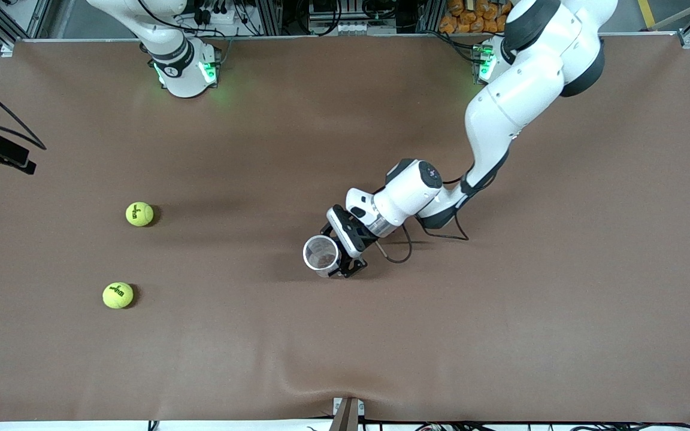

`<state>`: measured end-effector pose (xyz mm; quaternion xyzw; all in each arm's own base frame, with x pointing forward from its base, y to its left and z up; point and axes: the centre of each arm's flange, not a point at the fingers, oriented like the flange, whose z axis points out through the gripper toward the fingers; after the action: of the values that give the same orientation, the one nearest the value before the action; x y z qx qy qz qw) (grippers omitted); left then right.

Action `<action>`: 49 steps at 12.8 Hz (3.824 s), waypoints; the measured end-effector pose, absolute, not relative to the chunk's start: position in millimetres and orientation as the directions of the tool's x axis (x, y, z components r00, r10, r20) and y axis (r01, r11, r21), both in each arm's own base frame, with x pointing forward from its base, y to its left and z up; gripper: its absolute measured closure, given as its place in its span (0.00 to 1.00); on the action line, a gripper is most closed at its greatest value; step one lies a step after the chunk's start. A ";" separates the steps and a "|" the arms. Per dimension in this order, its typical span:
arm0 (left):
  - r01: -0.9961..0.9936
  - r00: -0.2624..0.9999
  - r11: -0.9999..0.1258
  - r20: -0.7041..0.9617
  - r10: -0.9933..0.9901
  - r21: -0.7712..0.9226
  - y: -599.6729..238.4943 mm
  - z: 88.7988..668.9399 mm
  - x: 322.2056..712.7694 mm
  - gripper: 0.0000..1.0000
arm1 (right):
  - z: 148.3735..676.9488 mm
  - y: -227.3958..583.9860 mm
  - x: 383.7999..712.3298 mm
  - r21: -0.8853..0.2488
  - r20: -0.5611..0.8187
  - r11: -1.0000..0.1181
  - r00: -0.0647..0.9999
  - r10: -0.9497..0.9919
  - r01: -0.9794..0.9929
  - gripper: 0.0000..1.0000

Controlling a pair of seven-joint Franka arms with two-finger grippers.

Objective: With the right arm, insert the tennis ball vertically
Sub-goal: 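Grasp the nearer tennis ball with the right gripper, then carry the ball over the can opening with the right gripper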

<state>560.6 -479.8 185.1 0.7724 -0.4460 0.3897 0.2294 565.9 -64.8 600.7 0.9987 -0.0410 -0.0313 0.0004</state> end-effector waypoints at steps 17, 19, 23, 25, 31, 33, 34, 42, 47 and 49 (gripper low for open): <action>-0.869 0.233 -0.491 0.824 -0.516 -0.062 -469.7 167.8 560.1 0.23 | 212.9 -82.4 581.6 -0.014 -0.251 -0.994 0.963 -0.097 -0.104 0.00; -0.869 0.233 -0.490 0.824 -0.516 -0.062 -469.9 167.8 560.0 0.23 | 195.7 -79.9 564.1 -0.015 -0.293 -0.994 0.951 -0.096 -0.105 0.00; -0.870 0.232 -0.488 0.824 -0.517 -0.062 -471.2 167.7 558.8 0.23 | 174.9 -77.2 539.9 -0.017 -0.352 -0.994 0.931 -0.094 -0.107 0.00; -0.871 0.232 -0.488 0.824 -0.517 -0.062 -471.2 167.7 558.8 0.23 | 170.7 -77.3 534.3 -0.017 -0.365 -0.994 0.926 -0.095 -0.108 0.07; -0.871 0.231 -0.487 0.824 -0.517 -0.061 -471.9 167.7 558.2 0.23 | 239.7 -68.0 578.3 -0.020 -0.287 -0.997 0.955 -0.072 -0.081 0.34; -0.872 0.230 -0.485 0.824 -0.518 -0.061 -473.4 167.7 556.9 0.23 | 310.9 -35.2 614.4 -0.039 -0.251 -0.998 0.967 -0.037 -0.048 0.34; -0.873 0.229 -0.483 0.824 -0.518 -0.061 -474.4 167.7 556.1 0.23 | 342.0 -8.9 628.4 -0.069 -0.221 -0.996 0.974 -0.042 -0.058 0.34; -0.874 0.229 -0.482 0.824 -0.518 -0.060 -475.4 167.6 555.1 0.23 | 414.8 257.3 649.1 -0.233 -0.219 -0.883 0.907 -0.360 -0.407 0.34; -0.874 0.230 -0.482 0.824 -0.518 -0.060 -475.5 167.6 555.0 0.23 | 405.2 358.3 652.4 -0.296 -0.191 -0.793 0.847 -0.496 -0.532 0.34; -0.874 0.230 -0.482 0.824 -0.518 -0.060 -475.5 167.5 554.9 0.22 | 398.4 391.9 640.3 -0.305 -0.198 -0.775 0.832 -0.518 -0.554 0.34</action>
<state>554.9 -475.5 167.5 0.7542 -0.4614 0.4151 0.2144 640.3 391.9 398.4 0.9406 -0.2849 -0.0512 -0.1775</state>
